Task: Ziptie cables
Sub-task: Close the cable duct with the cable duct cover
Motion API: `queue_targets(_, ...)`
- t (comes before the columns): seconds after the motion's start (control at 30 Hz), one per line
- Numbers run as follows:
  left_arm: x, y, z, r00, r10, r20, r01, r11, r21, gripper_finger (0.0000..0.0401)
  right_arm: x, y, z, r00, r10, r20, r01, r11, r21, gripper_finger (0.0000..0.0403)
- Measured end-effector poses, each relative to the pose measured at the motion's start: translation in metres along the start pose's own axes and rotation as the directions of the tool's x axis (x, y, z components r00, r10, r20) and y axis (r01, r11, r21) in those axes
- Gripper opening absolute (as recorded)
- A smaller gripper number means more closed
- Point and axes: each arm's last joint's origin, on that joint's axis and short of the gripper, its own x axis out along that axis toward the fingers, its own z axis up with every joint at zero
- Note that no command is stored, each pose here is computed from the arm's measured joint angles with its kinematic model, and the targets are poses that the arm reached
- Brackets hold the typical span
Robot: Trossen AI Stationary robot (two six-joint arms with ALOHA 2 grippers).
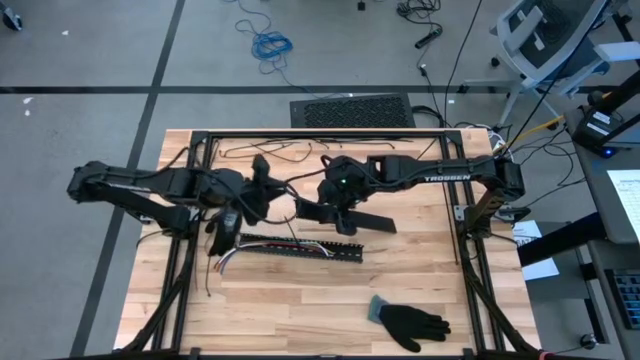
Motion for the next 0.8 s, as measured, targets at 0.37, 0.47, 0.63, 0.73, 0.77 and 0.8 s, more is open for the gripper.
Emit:
queue_targets(0.37,-0.016,-0.008,-0.016,0.986,-0.058,-0.154,0.019,0.97,-0.243,0.0096,-0.001,0.001,-0.012,0.992,0.012,-0.125,0.002,0.994,0.112,0.0217)
queue_targets(0.47,-0.016,-0.012,-0.019,0.98,-0.091,-0.179,0.039,0.961,-0.274,0.0096,0.0,0.005,-0.012,0.992,0.02,-0.127,0.0,0.988,0.156,0.0217)
queue_targets(0.63,-0.017,-0.016,-0.022,0.969,-0.133,-0.207,0.059,0.943,-0.326,0.0096,0.008,0.02,-0.013,0.986,0.082,-0.145,-0.05,0.976,0.211,0.0217)
queue_targets(0.73,-0.015,-0.021,-0.025,0.964,-0.169,-0.204,0.075,0.913,-0.401,0.0096,0.023,0.029,-0.02,0.968,0.148,-0.205,-0.094,0.963,0.254,0.0217)
queue_targets(0.77,-0.013,-0.024,-0.026,0.962,-0.189,-0.199,0.089,0.902,-0.423,0.0096,0.028,0.032,-0.022,0.961,0.156,-0.227,-0.095,0.961,0.26,0.0217)
queue_targets(0.8,-0.013,-0.027,-0.027,0.958,-0.208,-0.198,0.104,0.894,-0.437,0.0096,0.033,0.034,-0.025,0.955,0.161,-0.25,-0.095,0.961,0.259,0.0217)
